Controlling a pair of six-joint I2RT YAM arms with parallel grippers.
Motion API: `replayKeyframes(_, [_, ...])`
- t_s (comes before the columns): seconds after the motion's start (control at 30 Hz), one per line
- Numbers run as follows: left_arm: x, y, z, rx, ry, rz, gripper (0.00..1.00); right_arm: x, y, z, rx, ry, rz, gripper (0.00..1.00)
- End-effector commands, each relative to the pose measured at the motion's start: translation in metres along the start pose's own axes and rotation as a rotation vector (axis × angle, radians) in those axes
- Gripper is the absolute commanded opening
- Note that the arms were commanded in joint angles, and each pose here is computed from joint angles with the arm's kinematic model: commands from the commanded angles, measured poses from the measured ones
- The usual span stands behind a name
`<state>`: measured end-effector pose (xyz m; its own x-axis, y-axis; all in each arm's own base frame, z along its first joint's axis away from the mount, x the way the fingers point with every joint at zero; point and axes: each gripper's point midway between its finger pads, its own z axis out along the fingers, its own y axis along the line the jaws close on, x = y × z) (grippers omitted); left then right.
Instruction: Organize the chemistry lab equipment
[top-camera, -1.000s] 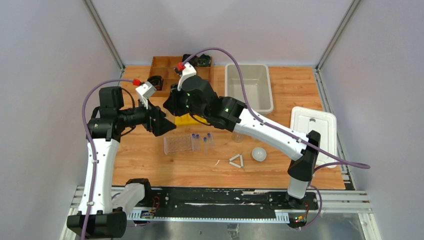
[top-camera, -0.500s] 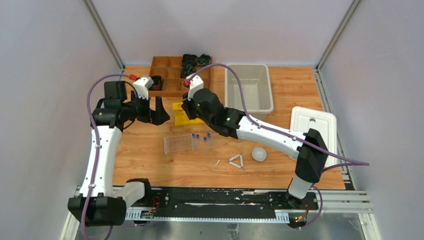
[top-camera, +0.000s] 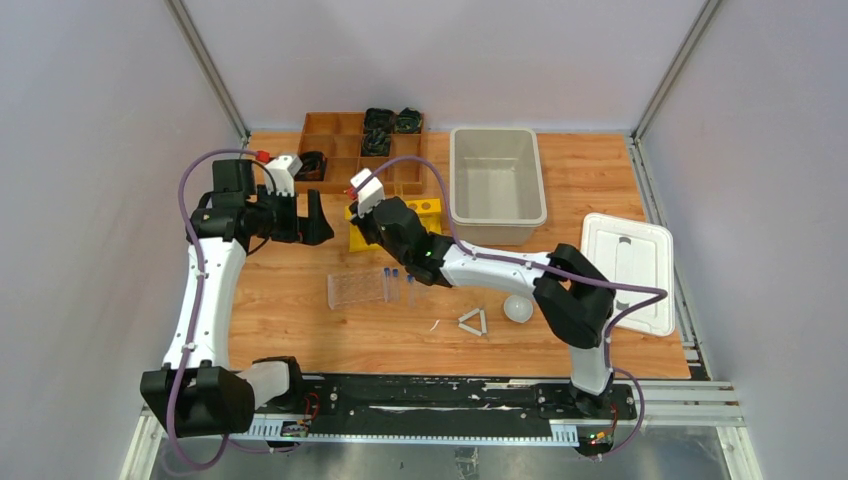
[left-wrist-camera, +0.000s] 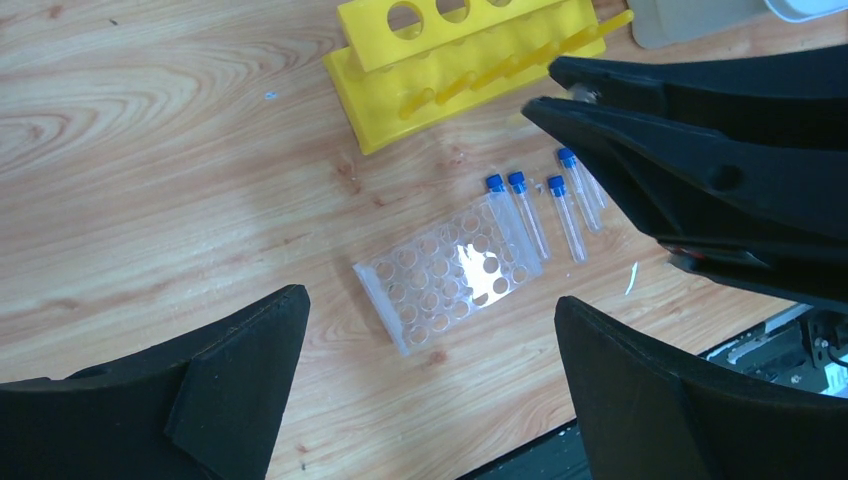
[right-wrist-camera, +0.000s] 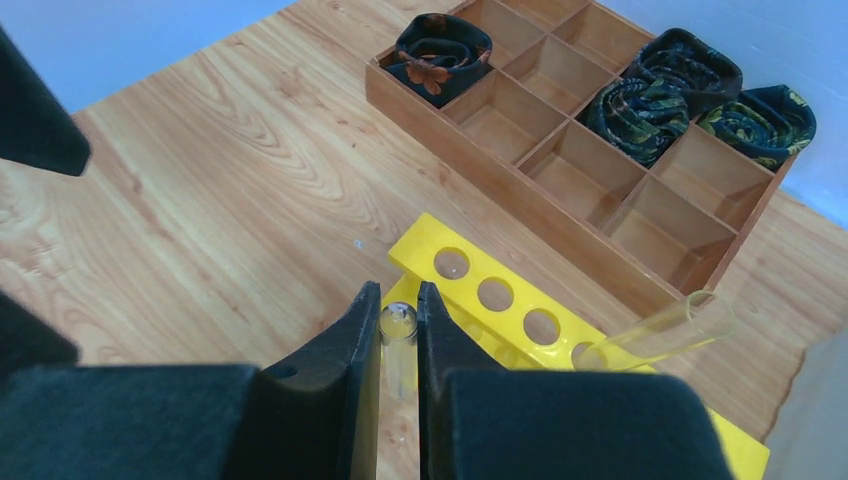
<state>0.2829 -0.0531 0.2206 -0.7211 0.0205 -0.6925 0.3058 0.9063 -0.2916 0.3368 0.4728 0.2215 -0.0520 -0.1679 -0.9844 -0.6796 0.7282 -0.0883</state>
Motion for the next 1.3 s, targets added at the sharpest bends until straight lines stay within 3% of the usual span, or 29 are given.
replayKeyframes(0.0, [-0.004,-0.003,-0.009,0.008,-0.021,0.033,1.00,-0.010,-0.022,0.014,0.076,-0.090,-0.031,0.00])
replayKeyframes(1.27, [-0.012,-0.003,-0.005,0.035,-0.009,0.019,1.00,0.044,-0.038,0.039,0.123,-0.031,0.034,0.00])
